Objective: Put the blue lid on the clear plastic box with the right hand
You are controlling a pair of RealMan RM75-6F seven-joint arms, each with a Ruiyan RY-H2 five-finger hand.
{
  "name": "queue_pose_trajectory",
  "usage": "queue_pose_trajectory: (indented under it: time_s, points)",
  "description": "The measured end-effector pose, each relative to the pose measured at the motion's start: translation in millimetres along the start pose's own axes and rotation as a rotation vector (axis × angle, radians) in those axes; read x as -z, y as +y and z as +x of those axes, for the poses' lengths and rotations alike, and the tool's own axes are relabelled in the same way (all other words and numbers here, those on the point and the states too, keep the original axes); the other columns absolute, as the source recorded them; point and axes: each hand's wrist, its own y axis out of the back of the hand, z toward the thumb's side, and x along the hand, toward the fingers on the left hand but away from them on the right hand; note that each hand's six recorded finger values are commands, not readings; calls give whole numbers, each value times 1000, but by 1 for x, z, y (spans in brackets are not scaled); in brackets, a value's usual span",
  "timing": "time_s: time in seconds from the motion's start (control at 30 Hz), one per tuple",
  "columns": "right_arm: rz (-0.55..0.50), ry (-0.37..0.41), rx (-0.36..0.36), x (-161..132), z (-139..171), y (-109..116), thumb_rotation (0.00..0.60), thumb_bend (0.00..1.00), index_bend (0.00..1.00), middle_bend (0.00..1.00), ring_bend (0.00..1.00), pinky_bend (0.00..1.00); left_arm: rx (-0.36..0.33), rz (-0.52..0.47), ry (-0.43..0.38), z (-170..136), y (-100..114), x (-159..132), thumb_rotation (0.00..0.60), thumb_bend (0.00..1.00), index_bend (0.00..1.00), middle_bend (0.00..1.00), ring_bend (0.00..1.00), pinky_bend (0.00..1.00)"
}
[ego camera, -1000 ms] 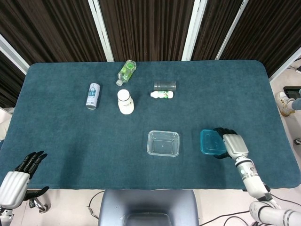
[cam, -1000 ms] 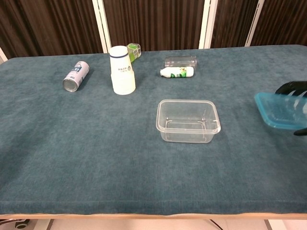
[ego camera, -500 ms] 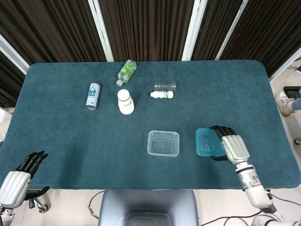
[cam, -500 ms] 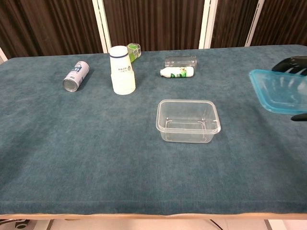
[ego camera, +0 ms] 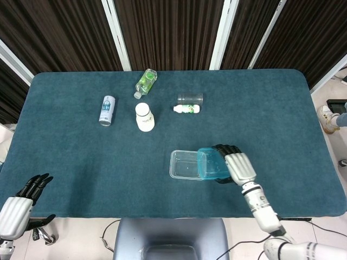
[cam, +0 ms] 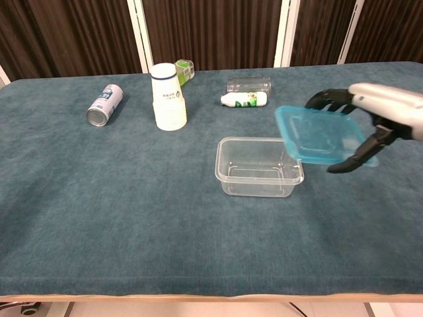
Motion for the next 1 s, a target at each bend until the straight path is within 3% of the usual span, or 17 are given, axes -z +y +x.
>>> queue_pose_trajectory:
  time_s: [0.3,1.0]
  points:
    - [-28,15,8,-36,-14,-13,600,212,340,545,454,391,-9,-11,-2,-1,3,2,600,459,131,87,85,400]
    - [-106,-50,24,-57,-22,-34,600,211,315,543,425,364,-8,-19,-9,-2,3,2,600,459,131,87,86,400]
